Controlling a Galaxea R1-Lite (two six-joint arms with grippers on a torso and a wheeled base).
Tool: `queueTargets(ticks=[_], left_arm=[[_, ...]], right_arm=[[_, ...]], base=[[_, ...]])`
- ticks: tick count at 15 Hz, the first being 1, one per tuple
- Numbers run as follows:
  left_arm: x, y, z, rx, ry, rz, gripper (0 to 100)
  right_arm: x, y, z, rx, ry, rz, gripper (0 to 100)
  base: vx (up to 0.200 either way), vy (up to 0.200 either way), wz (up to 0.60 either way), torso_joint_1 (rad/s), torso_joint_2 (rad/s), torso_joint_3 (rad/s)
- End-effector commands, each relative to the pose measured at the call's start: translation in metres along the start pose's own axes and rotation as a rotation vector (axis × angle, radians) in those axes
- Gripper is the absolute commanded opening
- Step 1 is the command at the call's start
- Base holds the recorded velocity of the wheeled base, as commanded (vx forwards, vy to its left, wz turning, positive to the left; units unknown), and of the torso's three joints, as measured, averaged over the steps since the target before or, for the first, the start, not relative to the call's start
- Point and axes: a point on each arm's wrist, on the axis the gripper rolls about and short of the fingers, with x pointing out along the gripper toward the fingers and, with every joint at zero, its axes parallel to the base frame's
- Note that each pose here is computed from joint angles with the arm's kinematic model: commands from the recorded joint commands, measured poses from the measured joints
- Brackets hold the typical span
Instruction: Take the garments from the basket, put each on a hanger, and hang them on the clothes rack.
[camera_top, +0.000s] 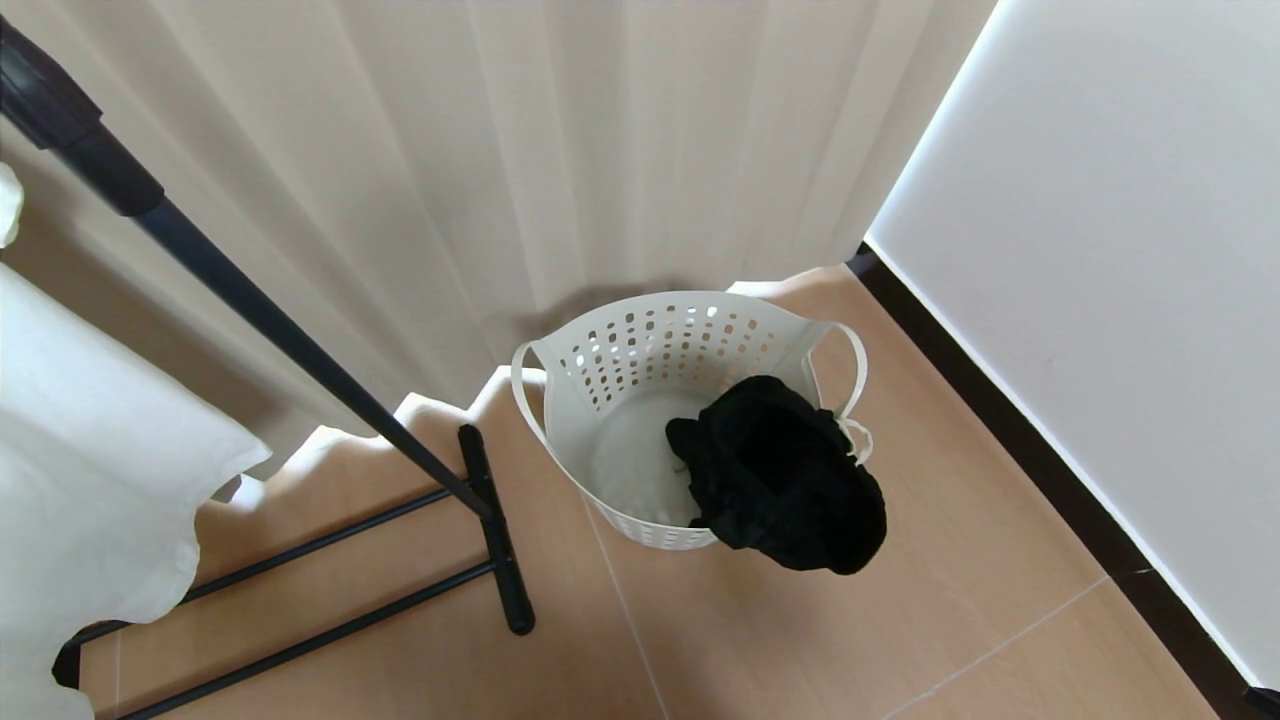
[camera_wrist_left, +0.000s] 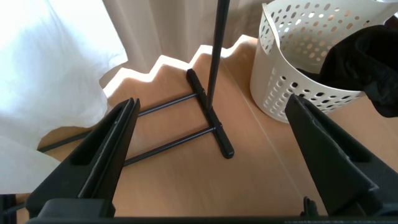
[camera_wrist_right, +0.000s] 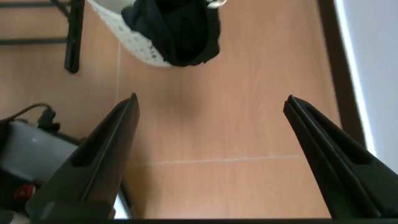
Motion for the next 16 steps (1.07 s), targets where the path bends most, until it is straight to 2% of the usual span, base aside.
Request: queueTargets(ticks=[1,3,4,6,7,9,10,11,12,15,16], left_arm=[[0.000,0.000,0.000,0.000,0.002,0.001,100],[0.000,0.000,0.000,0.000,0.000,0.001,100],[0.000,0.000,0.000,0.000,0.002,0.001,100],[0.000,0.000,0.000,0.000,0.002,0.001,100],[0.000,0.000,0.000,0.000,0.002,0.001,100],[0.000,0.000,0.000,0.000,0.002,0.001,100],[0.000,0.000,0.000,0.000,0.002,0.001,100],[0.000,0.000,0.000,0.000,0.002,0.001,100],[0.000,0.000,0.000,0.000,0.002,0.001,100],[0.000,0.000,0.000,0.000,0.002,0.001,100],[0.000,0.000,0.000,0.000,0.002,0.001,100]], right_arm=[[0.066,-0.001,0.056,-0.092,0.174,0.189,100],[0.111,0.019,0.093,-0.242,0.217,0.208,100],[0.130,0.025,0.101,-0.291,0.240,0.189,100],[0.205,0.049,0.133,-0.478,0.257,0.150,100],[0.230,0.059,0.141,-0.561,0.253,0.145,100],[0.255,0.063,0.146,-0.720,0.264,0.084,100],[0.280,0.058,0.153,-0.870,0.290,-0.001,100],[0.288,0.054,0.153,-0.896,0.301,-0.016,100],[0.314,0.045,0.157,-0.925,0.308,-0.048,100],[0.346,0.041,0.164,-0.917,0.288,-0.082,100],[0.356,0.042,0.166,-0.948,0.280,-0.084,100]], base=[[0.000,0.000,0.00,0.000,0.00,0.000],[0.000,0.000,0.00,0.000,0.00,0.000],[0.000,0.000,0.00,0.000,0.00,0.000],[0.000,0.000,0.00,0.000,0.00,0.000],[0.000,0.000,0.00,0.000,0.00,0.000],[0.000,0.000,0.00,0.000,0.00,0.000],[0.000,0.000,0.00,0.000,0.00,0.000],[0.000,0.000,0.00,0.000,0.00,0.000],[0.000,0.000,0.00,0.000,0.00,0.000],[0.000,0.000,0.00,0.000,0.00,0.000],[0.000,0.000,0.00,0.000,0.00,0.000]])
